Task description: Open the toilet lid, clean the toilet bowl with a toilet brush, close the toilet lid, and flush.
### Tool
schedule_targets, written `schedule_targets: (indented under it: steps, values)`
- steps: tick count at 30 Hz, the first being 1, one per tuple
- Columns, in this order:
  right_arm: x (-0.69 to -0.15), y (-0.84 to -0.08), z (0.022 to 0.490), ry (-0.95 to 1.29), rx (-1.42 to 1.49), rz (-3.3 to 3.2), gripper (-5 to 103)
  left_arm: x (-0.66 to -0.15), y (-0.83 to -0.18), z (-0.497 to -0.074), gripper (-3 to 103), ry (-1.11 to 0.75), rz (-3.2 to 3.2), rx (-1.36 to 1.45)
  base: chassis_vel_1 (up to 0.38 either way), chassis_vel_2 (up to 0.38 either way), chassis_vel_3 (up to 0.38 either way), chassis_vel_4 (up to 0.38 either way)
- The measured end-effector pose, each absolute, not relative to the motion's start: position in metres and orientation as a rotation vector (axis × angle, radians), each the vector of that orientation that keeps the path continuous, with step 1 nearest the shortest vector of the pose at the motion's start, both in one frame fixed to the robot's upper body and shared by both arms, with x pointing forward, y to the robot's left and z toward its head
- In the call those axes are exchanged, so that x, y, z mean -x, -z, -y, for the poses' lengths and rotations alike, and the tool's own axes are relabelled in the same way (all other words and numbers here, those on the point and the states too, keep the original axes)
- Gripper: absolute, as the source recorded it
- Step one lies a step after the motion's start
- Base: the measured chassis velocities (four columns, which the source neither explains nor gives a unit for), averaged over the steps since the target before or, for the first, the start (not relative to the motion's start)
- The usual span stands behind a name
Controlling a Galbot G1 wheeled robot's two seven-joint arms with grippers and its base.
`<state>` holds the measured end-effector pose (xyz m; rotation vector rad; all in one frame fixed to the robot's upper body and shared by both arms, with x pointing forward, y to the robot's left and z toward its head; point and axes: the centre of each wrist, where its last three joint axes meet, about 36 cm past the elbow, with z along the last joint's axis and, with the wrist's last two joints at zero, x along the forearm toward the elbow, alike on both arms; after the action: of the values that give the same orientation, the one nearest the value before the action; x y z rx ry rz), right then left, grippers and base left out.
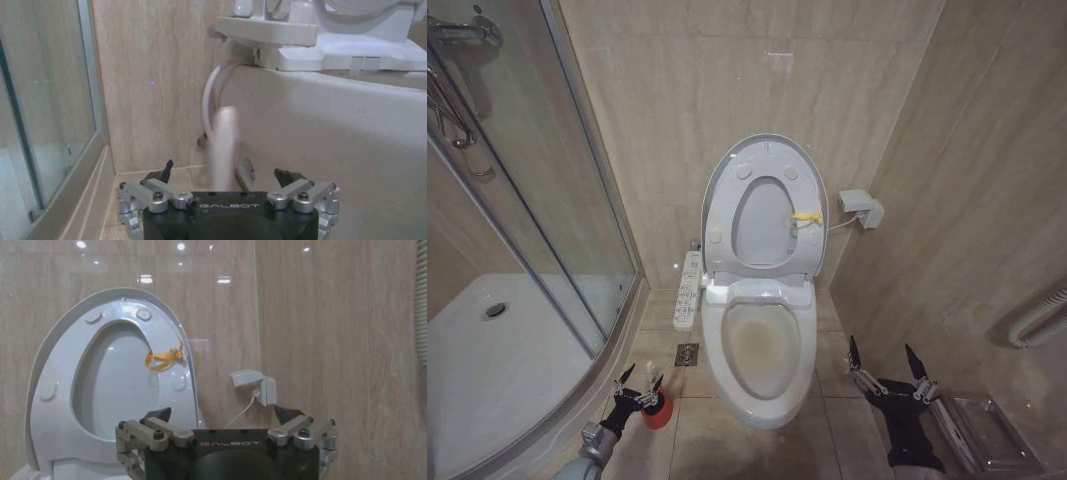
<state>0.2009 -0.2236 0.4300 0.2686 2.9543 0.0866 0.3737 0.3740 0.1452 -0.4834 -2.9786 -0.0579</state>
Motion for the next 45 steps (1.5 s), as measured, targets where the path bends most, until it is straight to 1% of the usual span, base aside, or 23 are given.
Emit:
schedule_targets:
  steps: [5,9,11,12,13,15,16,18,19,20,21,24,25,26,28,29,30,31,32,35,45]
  values:
    - [-0.201,-0.430,0.224,-0.087,-0.269,-2.954,100,-0.368,-0.147,-0.374,100,0.055,2.987,0.474,0.000,0.000,0.000,0.000]
    - [-0.201,-0.430,0.224,-0.086,-0.268,-2.954,100,-0.363,-0.161,-0.369,100,0.081,3.037,0.458,0.000,0.000,0.000,0.000]
    - [-0.201,-0.430,0.224,-0.087,-0.269,-2.954,100,-0.361,-0.175,-0.365,100,0.103,3.079,0.428,0.000,0.000,0.000,0.000]
    - [-0.201,-0.430,0.224,-0.086,-0.269,-2.954,100,-0.360,-0.196,-0.360,100,0.122,3.133,0.362,0.000,0.000,0.000,0.000]
    - [-0.201,-0.430,0.224,-0.086,-0.269,-2.954,100,-0.360,-0.196,-0.360,100,0.122,3.133,0.362,0.000,0.000,0.000,0.000]
    - [-0.201,-0.430,0.224,-0.086,-0.268,-2.954,100,-0.360,-0.244,-0.352,100,0.137,3.232,0.280,0.000,0.000,0.000,0.000]
    - [-0.201,-0.430,0.224,-0.086,-0.268,-2.954,100,-0.360,-0.244,-0.352,100,0.137,3.232,0.280,0.000,0.000,0.000,0.000]
    - [-0.201,-0.430,0.224,-0.086,-0.268,-2.954,100,-0.358,-0.282,-0.349,100,0.141,3.301,0.253,0.000,0.000,0.000,0.000]
    - [-0.201,-0.430,0.224,-0.086,-0.269,-2.954,100,-0.353,-0.315,-0.347,100,0.133,3.349,0.239,0.000,0.000,0.000,0.000]
    - [-0.201,-0.430,0.224,-0.087,-0.268,-2.954,100,-0.350,-0.334,-0.344,100,0.124,3.379,0.229,0.000,0.000,0.000,0.000]
    - [-0.201,-0.430,0.224,-0.087,-0.268,-2.954,100,-0.350,-0.334,-0.344,100,0.124,3.379,0.229,0.000,0.000,0.000,0.000]
    - [-0.201,-0.430,0.224,-0.087,-0.269,-2.954,100,-0.318,-0.399,-0.332,100,0.072,3.460,0.188,0.000,0.000,0.000,0.000]
    - [-0.201,-0.430,0.224,-0.087,-0.269,-2.954,100,-0.318,-0.399,-0.332,100,0.072,3.460,0.188,0.000,0.000,0.000,0.000]
    - [-0.201,-0.430,0.224,-0.086,-0.269,-2.954,100,-0.307,-0.410,-0.328,100,0.057,3.458,0.173,0.000,0.000,0.000,0.000]
    - [-0.201,-0.430,0.224,-0.086,-0.268,-2.955,100,-0.276,-0.450,-0.309,100,-0.040,3.432,0.110,0.000,0.000,0.000,0.000]
    - [-0.201,-0.430,0.224,-0.086,-0.268,-2.955,100,-0.276,-0.450,-0.309,100,-0.040,3.432,0.110,0.000,0.000,0.000,0.000]
    - [-0.201,-0.430,0.224,-0.086,-0.268,-2.954,100,-0.258,-0.479,-0.296,100,-0.109,3.410,0.092,0.000,0.000,0.000,0.000]
    - [-0.201,-0.430,0.224,-0.087,-0.268,-2.954,100,-0.241,-0.507,-0.286,100,-0.131,3.405,0.089,0.000,0.000,0.000,0.000]
    - [-0.201,-0.430,0.224,-0.086,-0.269,-2.954,100,-0.236,-0.516,-0.283,100,-0.118,3.409,0.087,0.000,0.000,0.000,0.000]
    - [-0.201,-0.430,0.224,-0.087,-0.269,-2.954,100,-0.230,-0.532,-0.280,100,-0.065,3.415,0.081,0.000,0.000,0.000,0.000]
    - [-0.201,-0.430,0.224,-0.087,-0.269,-2.954,100,-0.234,-0.534,-0.281,100,-0.113,3.315,0.033,0.000,0.000,0.000,0.000]
